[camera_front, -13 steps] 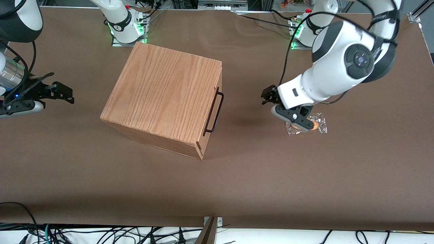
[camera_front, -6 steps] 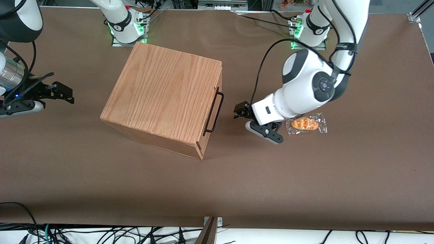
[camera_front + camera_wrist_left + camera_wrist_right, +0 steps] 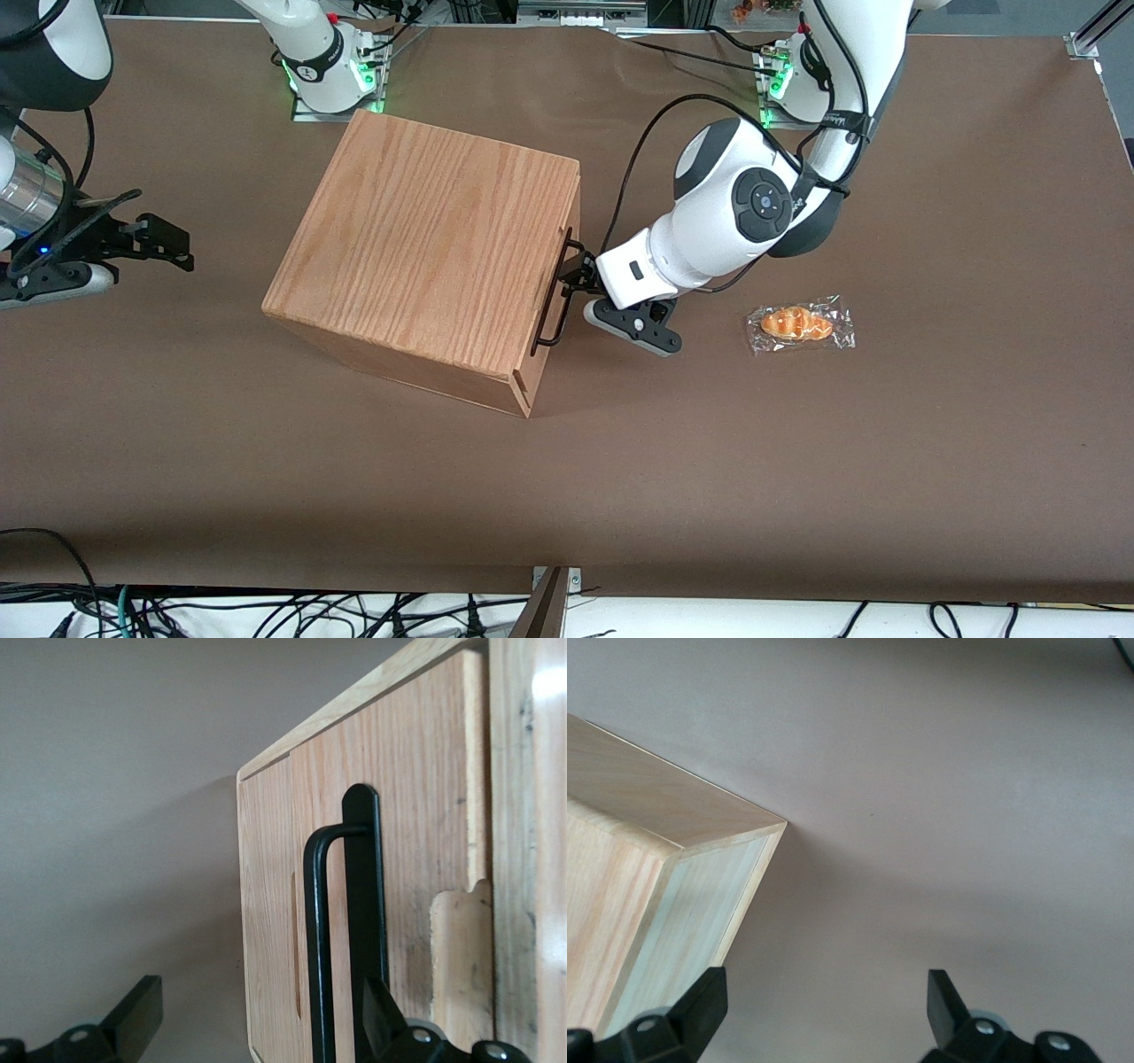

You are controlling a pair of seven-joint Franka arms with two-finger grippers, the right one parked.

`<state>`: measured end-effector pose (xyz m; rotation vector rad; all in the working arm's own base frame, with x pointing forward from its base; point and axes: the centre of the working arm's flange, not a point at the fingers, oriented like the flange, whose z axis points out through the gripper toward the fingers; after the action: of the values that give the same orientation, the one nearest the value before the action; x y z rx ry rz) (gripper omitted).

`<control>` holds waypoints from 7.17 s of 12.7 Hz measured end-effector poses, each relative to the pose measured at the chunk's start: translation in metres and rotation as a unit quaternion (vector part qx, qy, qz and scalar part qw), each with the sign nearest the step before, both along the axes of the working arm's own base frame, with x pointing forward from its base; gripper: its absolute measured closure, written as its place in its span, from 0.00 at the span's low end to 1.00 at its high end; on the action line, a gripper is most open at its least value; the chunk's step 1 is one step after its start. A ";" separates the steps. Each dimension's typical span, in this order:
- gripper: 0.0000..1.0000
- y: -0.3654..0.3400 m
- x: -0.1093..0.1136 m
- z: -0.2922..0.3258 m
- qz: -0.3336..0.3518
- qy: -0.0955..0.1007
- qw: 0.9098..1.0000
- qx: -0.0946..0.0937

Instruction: Open top drawer with left arm

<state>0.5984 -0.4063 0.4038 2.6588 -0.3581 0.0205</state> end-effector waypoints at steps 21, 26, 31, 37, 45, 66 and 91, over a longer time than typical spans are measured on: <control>0.00 -0.011 -0.001 -0.030 -0.025 -0.028 0.998 0.043; 0.00 -0.010 0.000 -0.030 -0.035 -0.040 0.997 0.060; 0.00 -0.007 0.000 -0.031 -0.040 -0.037 0.997 0.063; 0.00 0.006 0.007 -0.030 -0.051 -0.038 0.996 0.066; 0.00 0.047 0.026 -0.029 -0.073 -0.035 0.994 0.072; 0.00 0.103 0.045 -0.026 -0.092 -0.016 0.993 0.072; 0.00 0.195 0.035 0.067 -0.083 0.039 0.994 0.067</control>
<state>0.6329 -0.2117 0.4706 2.7428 -0.5704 -0.1658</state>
